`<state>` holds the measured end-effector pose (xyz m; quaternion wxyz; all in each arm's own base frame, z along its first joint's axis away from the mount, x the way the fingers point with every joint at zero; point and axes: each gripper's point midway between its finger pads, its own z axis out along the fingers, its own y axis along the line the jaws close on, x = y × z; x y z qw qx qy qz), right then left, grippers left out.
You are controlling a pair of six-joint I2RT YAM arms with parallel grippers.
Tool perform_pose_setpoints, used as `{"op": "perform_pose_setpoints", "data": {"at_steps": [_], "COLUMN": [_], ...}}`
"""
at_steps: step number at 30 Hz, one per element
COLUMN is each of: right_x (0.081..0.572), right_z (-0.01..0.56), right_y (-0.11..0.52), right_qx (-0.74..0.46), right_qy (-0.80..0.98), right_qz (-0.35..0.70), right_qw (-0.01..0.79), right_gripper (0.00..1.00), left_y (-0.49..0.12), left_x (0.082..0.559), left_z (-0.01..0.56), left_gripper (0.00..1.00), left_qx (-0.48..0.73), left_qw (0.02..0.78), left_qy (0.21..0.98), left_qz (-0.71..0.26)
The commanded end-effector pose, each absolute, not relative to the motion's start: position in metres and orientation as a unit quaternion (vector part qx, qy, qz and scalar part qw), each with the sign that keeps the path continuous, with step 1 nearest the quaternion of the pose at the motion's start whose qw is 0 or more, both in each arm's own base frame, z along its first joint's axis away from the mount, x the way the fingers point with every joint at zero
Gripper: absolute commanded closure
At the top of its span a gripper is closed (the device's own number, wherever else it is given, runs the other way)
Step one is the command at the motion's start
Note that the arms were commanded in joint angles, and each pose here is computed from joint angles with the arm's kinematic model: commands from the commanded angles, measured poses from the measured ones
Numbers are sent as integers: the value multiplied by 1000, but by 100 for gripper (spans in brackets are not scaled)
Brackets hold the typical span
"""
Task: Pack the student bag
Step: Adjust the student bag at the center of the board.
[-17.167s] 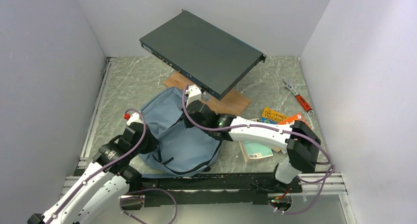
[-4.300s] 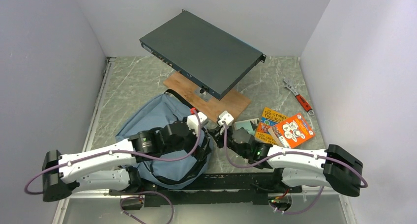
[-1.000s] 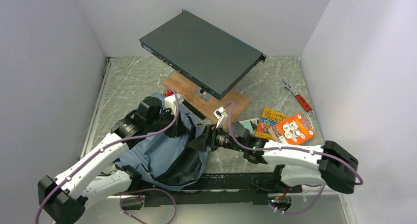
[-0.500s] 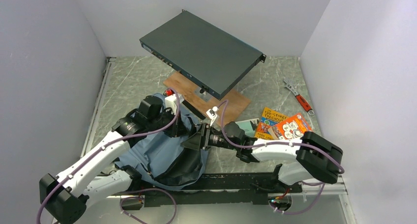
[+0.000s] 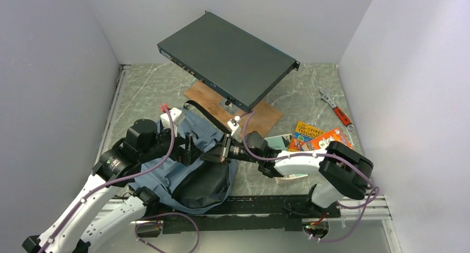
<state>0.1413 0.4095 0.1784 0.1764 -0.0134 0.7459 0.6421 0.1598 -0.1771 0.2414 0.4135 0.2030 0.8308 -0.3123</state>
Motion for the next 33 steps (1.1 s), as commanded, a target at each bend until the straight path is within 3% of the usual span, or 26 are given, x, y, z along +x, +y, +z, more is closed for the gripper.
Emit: {"op": "perform_pose_setpoints", "data": {"at_steps": [1,7,13,16,20,23,26,29,33], "right_x": [150,167,174,175,180,179,182,182,180], "right_z": [244,266,278,283,283,285,277,256,229], "right_y": [425,440,441,436,429,424,414,400,370], "right_qx": [1,22,40,41,45,28,16,-13,-67], "right_qy": [682,672,659,656,667,672,689,729,775], "right_qz": [713,721,731,731,713,702,675,624,534], "right_qw": [164,166,173,183,210,234,263,283,330], "right_gripper": [100,100,100,100,99,90,72,53,35], "left_y": [-167,-172,-162,-155,-152,-154,-153,-151,-153], "left_x": [151,141,150,157,164,167,172,177,185], "left_z": [230,229,212,209,211,211,210,210,211], "left_gripper": [0,0,4,15,45,71,100,100,100], "left_qx": [221,255,256,249,235,237,227,222,227], "left_qw": [401,399,381,386,402,410,419,429,450], "left_qy": [843,846,877,881,879,875,875,872,860], "left_qz": [-282,-245,-142,-113,-102,-100,-92,-82,-78]}}
